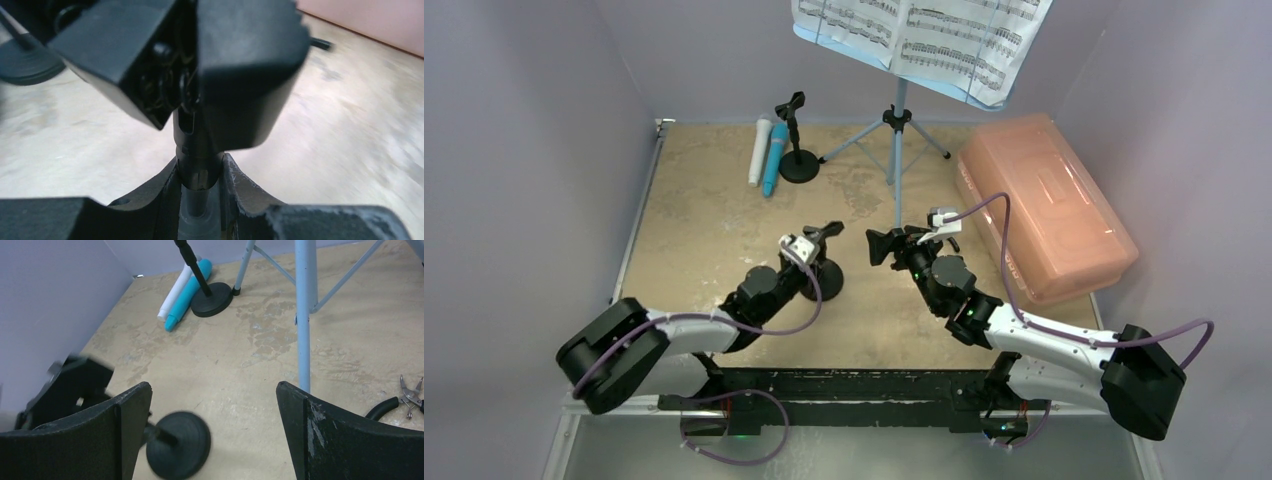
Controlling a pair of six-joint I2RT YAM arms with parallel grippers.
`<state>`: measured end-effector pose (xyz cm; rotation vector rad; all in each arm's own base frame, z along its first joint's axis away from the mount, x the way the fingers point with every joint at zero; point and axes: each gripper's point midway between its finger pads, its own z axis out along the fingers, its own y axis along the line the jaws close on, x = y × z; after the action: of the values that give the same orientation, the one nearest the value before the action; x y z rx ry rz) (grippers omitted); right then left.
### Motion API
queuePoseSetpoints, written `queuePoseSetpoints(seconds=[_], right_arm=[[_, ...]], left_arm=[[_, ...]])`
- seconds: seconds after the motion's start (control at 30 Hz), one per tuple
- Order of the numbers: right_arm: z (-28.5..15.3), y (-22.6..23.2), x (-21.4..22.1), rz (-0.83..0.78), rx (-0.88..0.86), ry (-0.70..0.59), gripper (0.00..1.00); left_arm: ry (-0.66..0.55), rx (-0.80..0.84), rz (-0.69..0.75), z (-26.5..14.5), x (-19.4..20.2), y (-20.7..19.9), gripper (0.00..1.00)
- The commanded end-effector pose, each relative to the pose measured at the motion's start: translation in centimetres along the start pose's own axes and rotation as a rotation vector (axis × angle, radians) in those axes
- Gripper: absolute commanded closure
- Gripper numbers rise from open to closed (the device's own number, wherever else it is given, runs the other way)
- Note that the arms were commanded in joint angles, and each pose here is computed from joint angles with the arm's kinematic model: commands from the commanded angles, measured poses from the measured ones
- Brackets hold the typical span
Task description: Pack up the instrument practice props
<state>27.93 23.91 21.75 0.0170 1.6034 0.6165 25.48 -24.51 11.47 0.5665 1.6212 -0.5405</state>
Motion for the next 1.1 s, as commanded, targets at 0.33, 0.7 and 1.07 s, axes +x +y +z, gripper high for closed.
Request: queuePoseSetpoints(seconds=[0.33, 0.7, 1.07], right_arm=[[-0.1, 0.1, -0.9, 0.033, 0.004, -0.036, 0.02], [-0.1, 0.1, -0.7, 0.031, 0.006, -0.030, 0.02], [-0.1, -0.2, -0.9, 0.027, 0.018, -0.037, 0.02]], left_arm=[[-0.135, -0.300, -0.001, 8.9, -4.3, 13.0, 1.00], [-0.132, -0.370, -0.001, 12.8, -4.5, 18.3, 1.00], [-0.063, -0.474, 0.032, 15.4, -3.0, 23.1, 1.00]])
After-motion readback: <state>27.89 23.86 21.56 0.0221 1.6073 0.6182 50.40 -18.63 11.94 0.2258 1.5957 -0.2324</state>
